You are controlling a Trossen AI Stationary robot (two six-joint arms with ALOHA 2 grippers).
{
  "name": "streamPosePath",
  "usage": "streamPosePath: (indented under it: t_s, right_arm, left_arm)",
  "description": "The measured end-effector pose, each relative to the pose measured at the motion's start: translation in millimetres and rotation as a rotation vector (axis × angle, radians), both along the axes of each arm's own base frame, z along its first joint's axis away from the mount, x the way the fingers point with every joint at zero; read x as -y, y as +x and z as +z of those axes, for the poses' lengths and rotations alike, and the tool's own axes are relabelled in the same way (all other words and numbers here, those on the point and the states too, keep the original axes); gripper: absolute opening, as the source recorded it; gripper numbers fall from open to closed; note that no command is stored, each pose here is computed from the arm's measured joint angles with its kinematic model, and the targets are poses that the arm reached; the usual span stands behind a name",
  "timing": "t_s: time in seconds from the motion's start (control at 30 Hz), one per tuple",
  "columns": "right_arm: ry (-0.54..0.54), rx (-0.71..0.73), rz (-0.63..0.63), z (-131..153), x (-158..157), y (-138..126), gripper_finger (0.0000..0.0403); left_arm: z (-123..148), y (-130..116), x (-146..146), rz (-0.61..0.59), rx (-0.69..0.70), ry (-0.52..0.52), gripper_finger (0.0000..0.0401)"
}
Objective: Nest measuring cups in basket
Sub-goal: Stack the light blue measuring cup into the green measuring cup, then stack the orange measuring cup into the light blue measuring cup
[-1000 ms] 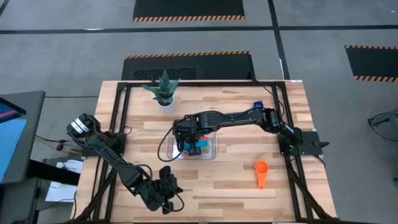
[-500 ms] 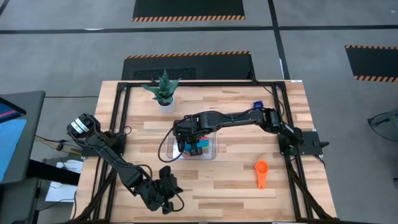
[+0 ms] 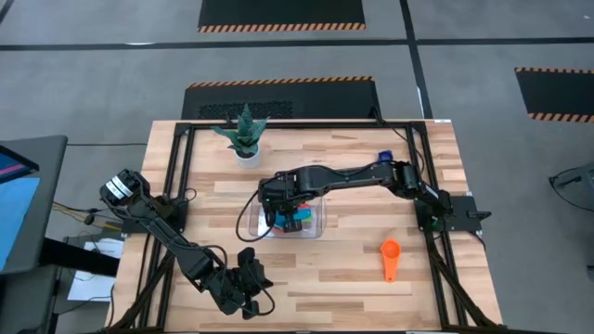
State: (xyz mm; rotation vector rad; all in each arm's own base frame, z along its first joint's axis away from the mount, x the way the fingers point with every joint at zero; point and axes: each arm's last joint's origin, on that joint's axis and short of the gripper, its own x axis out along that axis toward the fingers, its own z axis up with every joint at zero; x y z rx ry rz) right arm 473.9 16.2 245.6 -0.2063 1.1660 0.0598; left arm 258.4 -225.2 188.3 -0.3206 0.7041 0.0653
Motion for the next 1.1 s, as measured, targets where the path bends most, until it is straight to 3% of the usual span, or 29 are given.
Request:
streamPosePath:
  t_s: [0.5, 0.8, 0.97, 1.1]
  right_arm:
    - [0.02, -0.036, -0.07, 4.3, 0.8, -5.3, 0.0155]
    - [0.055, -0.271, -0.233, 59.2, -14.4, -46.2, 0.014]
    - [0.101, -0.227, -0.348, 69.7, -30.7, -51.9, 0.0127]
    - [0.109, -0.208, -0.367, 75.9, -47.1, -57.8, 0.0119]
  left_arm:
    - [-0.1, -0.1, 0.3, -0.005, -0.005, -0.007, 0.0]
    - [-0.3, -0.3, 0.1, -0.006, -0.007, -0.002, 0.0]
    - [-0.4, -0.4, 0.1, -0.007, -0.008, -0.001, 0.0]
    - [-1.8, -1.6, -0.1, -0.028, -0.038, -0.005, 0.0]
